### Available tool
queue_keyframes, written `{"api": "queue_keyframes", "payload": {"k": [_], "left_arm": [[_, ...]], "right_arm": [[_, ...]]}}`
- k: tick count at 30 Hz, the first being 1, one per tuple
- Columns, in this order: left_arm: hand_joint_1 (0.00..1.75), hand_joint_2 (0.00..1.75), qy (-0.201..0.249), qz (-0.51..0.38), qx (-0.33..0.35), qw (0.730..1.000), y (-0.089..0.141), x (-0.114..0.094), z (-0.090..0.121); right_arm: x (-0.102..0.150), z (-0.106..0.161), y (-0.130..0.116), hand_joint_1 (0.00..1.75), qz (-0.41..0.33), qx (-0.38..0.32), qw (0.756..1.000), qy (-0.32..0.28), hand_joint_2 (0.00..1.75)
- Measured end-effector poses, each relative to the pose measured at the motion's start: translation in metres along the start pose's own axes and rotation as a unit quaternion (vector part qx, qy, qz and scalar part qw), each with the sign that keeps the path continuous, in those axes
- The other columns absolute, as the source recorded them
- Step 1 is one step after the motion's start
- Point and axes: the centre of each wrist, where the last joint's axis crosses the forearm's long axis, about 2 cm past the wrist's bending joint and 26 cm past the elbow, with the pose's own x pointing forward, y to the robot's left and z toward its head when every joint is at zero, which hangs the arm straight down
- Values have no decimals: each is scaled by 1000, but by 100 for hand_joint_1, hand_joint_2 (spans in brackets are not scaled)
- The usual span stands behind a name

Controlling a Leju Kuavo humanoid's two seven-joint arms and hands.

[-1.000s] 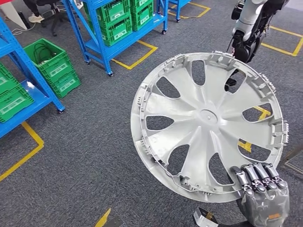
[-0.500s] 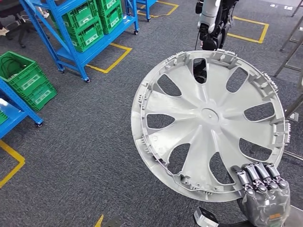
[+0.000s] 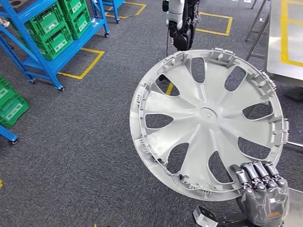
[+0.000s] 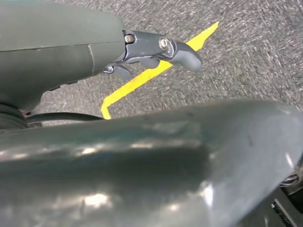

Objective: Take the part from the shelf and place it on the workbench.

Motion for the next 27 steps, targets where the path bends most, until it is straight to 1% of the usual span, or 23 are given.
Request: {"api": "queue_keyframes", "payload": {"k": [17,27], "left_arm": [[0,0,-1,5,0,1000,0,1,0],[0,0,3,4,0,1000,1,-3,0]], "right_arm": [[0,0,0,175,0,0,1000,0,175],[1,0,0,175,-1,0,1000,0,175]]}}
